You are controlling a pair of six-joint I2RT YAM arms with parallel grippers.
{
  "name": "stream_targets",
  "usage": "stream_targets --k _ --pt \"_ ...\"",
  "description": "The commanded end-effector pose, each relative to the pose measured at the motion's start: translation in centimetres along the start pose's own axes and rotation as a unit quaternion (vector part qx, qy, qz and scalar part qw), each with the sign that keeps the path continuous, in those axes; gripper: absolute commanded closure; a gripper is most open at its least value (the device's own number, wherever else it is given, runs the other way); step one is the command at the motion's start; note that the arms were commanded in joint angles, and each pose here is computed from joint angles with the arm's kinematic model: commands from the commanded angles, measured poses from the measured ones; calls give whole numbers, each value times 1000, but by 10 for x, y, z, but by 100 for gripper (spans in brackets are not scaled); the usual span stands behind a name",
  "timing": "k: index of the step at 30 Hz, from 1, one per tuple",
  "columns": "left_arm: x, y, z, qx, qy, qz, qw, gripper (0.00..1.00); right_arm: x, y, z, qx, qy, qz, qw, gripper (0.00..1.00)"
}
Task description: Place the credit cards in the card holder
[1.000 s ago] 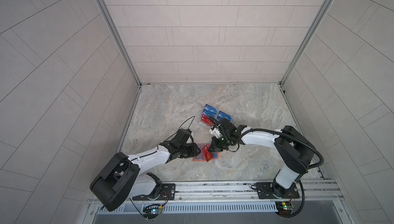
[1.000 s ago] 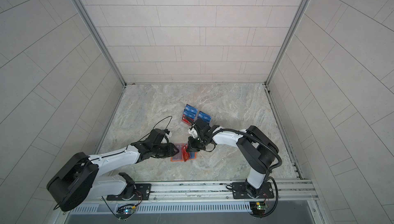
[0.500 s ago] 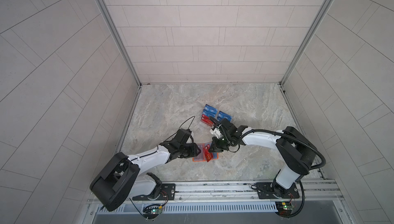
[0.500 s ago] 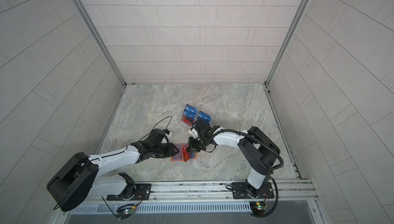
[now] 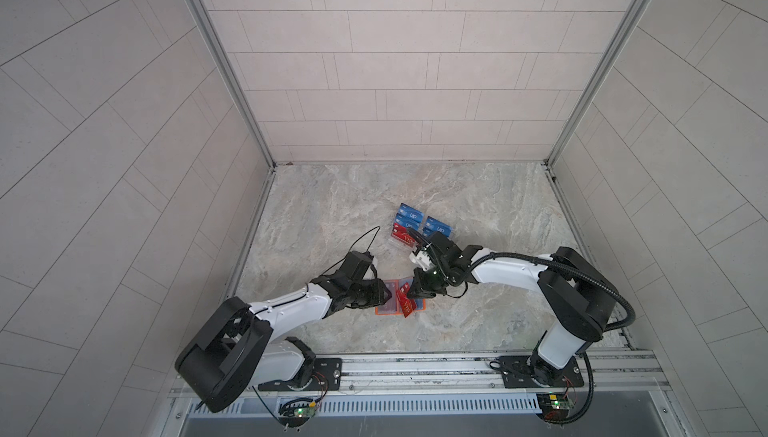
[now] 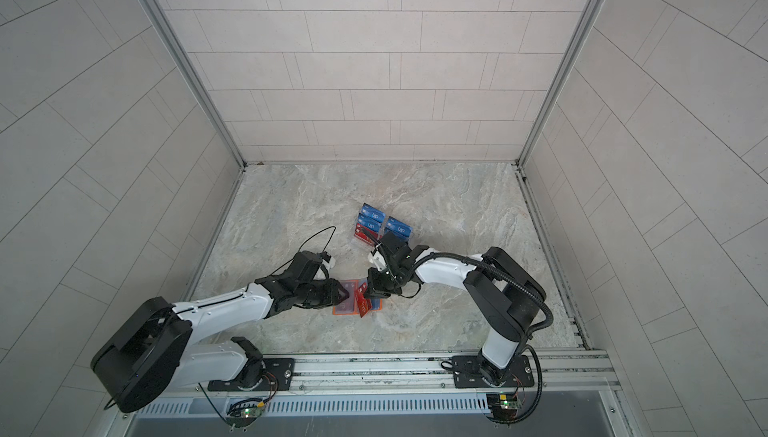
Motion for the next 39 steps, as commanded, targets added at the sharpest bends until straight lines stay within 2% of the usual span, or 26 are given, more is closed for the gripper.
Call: stream_targets --k 1,19,39 --pt "2 12 -18 -9 34 24 999 64 3 0 2 6 -2 -14 1000 100" --pt "2 13 -20 -9 35 24 999 65 17 0 17 -8 -27 -6 1000 100" --pt "3 13 -20 -9 43 26 999 65 33 -26 23 -3 -59 -32 998 100"
Point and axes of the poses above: each gripper's point midway between its finger pads, its own x axis out along the fingers, its own y axis along the line the jaws close on, z = x × y, the point moved 6 cm from there along -x, back along the fingers, and after that the axes turned 9 degrees about x, right-handed, at the moved point
